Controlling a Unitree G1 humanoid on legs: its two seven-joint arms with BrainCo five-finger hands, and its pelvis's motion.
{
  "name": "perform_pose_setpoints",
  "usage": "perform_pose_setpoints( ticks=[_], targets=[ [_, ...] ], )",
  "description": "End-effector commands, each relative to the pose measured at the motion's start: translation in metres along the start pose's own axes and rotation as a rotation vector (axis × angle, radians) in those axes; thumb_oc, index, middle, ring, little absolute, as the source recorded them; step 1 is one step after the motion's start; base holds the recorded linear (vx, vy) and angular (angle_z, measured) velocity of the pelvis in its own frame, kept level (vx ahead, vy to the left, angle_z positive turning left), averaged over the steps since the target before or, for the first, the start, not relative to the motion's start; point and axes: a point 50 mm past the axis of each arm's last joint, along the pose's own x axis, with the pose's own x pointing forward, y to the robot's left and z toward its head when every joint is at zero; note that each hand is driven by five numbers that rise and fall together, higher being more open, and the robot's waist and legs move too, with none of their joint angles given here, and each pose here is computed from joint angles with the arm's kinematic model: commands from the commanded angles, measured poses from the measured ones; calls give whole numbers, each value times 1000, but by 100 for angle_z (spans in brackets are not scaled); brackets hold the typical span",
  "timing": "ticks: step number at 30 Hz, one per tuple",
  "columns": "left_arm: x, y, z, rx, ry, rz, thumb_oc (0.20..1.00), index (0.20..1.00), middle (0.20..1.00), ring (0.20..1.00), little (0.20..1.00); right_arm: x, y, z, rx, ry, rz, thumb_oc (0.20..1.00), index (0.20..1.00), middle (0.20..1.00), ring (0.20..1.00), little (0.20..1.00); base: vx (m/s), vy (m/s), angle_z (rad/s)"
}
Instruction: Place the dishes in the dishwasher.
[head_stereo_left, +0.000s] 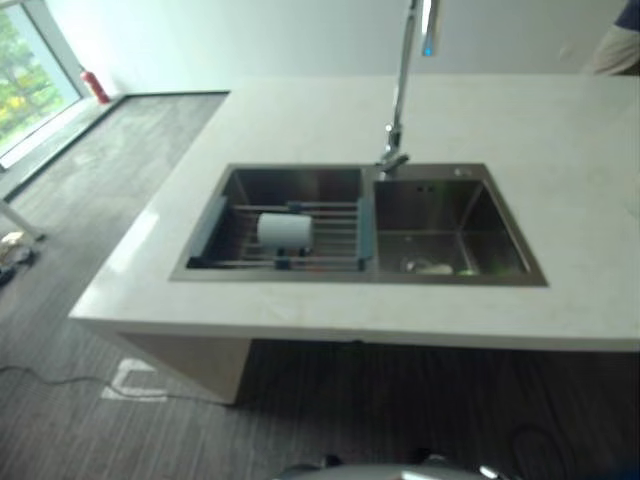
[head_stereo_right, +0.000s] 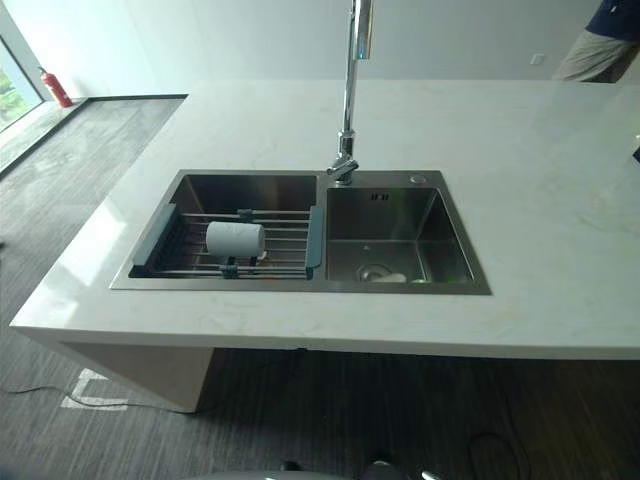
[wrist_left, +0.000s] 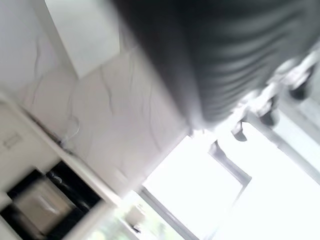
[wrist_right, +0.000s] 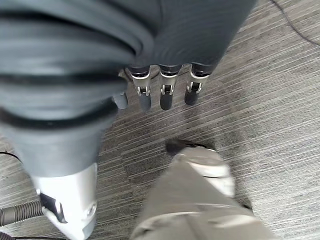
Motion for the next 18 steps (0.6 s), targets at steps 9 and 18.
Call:
perform_pose_setpoints(
  ticks=[9, 18],
  targets=[
    [-14, -33, 16, -18, -73, 31, 1000, 1000, 1000, 1000, 1000, 1, -10, 28, 99, -100, -56, 1000, 1000, 1000, 1000, 1000, 37, 203, -10],
    [-2, -15, 21, 19, -94, -4, 1000, 1000, 1000, 1000, 1000, 3, 3, 12, 66, -57, -34, 1000, 1000, 1000, 1000, 1000, 44, -7, -2]
  ],
)
